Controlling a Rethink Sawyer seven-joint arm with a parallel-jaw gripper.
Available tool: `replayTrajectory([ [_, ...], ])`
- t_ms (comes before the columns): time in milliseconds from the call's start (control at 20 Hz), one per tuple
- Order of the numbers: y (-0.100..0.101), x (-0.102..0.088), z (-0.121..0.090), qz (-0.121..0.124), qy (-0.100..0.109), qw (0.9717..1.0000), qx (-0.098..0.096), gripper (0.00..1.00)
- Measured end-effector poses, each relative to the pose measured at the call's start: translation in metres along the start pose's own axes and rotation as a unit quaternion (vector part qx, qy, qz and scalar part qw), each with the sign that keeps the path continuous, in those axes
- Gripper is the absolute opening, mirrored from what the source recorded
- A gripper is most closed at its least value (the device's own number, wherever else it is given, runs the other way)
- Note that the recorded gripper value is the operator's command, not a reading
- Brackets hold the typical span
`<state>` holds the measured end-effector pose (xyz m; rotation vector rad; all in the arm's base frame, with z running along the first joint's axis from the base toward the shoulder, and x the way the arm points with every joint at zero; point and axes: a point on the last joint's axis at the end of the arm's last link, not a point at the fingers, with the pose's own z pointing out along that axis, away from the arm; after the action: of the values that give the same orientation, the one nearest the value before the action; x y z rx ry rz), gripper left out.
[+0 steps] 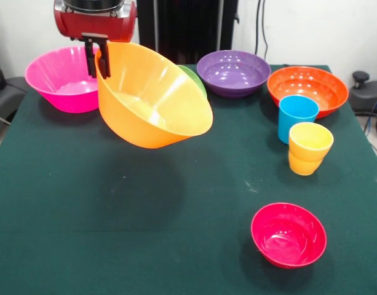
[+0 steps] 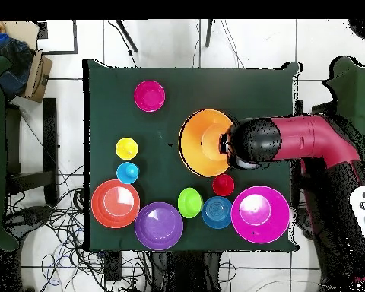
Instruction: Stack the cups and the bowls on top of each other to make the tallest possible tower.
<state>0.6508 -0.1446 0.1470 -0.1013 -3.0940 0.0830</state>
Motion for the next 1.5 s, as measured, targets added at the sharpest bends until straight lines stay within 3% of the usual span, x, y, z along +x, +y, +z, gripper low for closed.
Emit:
replayTrajectory([
  [550, 0.016, -0.005, -0.013, -0.004, -0.006, 1.0000, -0.003, 0.00],
  [1500, 0.016, -0.005, -0.012, -0.004, -0.005, 1.0000, -0.003, 0.00],
])
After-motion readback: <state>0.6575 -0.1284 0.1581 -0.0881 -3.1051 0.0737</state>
